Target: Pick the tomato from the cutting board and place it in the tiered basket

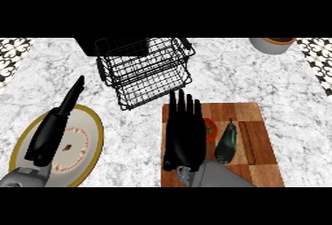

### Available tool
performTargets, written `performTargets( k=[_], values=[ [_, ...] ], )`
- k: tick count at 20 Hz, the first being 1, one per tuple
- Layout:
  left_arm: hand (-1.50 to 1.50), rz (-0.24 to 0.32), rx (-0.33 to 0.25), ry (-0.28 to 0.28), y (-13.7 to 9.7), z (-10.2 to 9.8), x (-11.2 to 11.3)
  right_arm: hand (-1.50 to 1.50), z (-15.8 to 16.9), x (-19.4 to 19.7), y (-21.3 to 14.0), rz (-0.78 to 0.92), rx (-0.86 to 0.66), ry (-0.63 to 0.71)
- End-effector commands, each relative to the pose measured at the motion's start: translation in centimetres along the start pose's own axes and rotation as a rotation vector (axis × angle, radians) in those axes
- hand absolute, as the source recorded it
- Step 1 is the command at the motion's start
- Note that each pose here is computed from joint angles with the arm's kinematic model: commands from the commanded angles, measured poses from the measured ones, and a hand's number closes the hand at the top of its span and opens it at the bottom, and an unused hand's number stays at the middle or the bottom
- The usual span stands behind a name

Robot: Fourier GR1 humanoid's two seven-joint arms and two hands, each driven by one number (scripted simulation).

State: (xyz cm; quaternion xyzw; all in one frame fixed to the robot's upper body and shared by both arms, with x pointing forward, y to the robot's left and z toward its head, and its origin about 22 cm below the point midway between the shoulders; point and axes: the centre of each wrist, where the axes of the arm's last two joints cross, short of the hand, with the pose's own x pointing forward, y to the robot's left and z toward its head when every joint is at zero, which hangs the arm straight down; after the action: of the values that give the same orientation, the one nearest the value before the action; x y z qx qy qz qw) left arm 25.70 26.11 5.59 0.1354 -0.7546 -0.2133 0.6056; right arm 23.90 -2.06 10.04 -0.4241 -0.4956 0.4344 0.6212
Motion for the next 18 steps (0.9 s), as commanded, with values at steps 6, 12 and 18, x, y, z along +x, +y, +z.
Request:
performTargets(
  k=[6, 12, 18],
  values=[
    [0.00, 0.013, -0.005, 0.009, 0.6, -0.8, 0.1, -1.50, -0.9, 0.1, 2.9, 0.156, -0.001, 0.339],
    [0.00, 0.007, -0.008, 0.012, 0.9, 0.8, -0.6, -1.50, -1.0, -1.2, 3.4, 0.194, 0.079, 0.376],
    [0.00, -0.006, 0.006, -0.012, -0.8, 0.5, -0.1, -1.50, -1.3, -1.8, 3.6, 0.211, 0.130, 0.394]
  ],
)
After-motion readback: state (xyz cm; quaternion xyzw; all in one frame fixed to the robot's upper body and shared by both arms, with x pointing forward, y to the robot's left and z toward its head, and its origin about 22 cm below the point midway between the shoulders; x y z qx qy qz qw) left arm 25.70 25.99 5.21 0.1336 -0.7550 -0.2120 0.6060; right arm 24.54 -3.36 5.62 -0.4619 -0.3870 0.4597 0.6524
